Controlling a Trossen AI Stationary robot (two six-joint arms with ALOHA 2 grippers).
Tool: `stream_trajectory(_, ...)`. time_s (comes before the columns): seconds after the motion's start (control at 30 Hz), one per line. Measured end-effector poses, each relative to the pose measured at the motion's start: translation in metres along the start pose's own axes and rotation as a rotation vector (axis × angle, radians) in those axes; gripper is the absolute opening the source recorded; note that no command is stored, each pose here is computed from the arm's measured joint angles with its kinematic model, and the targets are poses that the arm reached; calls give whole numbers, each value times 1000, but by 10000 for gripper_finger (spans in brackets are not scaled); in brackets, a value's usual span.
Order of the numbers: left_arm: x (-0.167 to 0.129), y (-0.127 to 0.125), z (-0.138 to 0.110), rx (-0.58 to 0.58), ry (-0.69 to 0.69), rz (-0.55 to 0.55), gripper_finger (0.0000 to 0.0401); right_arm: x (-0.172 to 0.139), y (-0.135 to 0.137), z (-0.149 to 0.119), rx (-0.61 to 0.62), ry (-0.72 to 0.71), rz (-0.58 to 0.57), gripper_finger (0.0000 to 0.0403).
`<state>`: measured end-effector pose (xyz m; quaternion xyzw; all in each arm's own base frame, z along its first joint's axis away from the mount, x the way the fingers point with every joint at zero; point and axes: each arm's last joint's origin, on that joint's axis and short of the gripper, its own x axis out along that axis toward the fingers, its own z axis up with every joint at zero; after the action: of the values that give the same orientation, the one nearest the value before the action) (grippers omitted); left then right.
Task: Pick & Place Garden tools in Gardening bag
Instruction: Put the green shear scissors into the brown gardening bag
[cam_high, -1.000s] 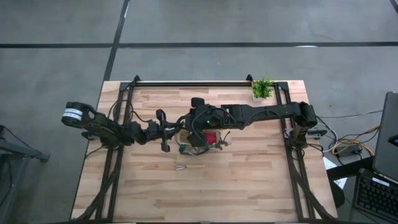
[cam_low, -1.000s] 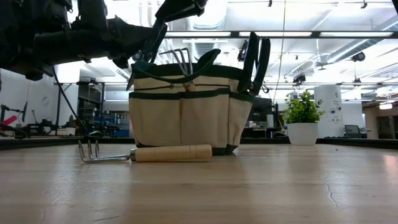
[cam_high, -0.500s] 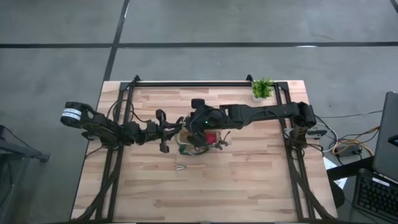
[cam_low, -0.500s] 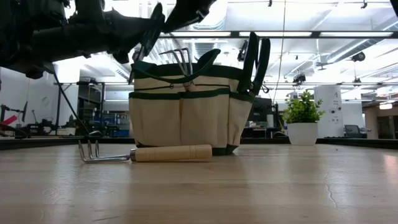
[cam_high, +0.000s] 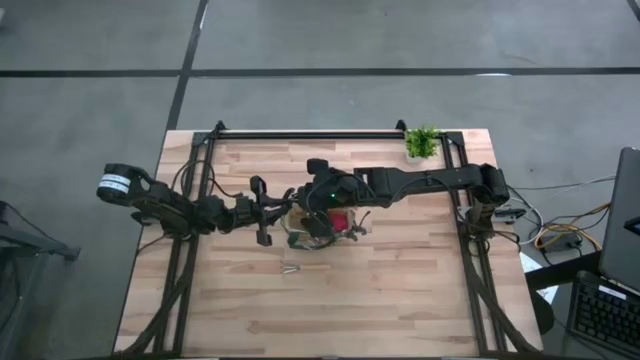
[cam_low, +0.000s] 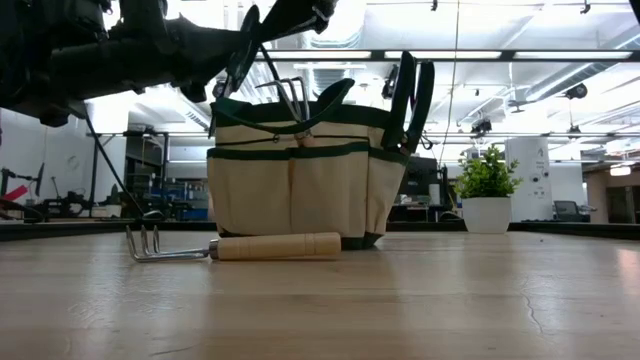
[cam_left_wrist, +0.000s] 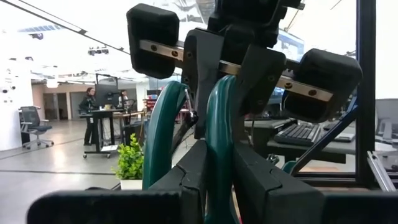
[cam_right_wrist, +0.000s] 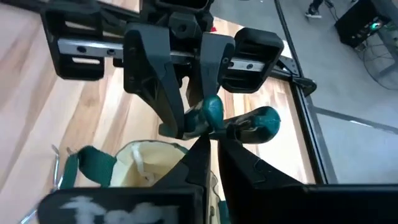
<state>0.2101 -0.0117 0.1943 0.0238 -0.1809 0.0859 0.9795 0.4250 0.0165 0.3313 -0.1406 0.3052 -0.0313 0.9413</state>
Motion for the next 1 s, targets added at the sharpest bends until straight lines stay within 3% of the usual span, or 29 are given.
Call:
stream_trajectory(0.27,0,0,0,7,-1,-2,55,-1,1,2,33,-18,9,78)
stream_trajectory(0.43,0,0,0,19,5,-8,55,-2,3,7,90,-82,102,119)
stream_trajectory(0.67,0,-1,1,17,1,-11,55,-2,3,9,98,-99,122,154)
stream_trajectory(0.8,0,0,2,8,-2,-9,55,-2,2,9,105,-100,103,151)
stream_trajectory(1.0,1,-1,3,5,-8,-9,55,0,1,8,95,-103,71,112)
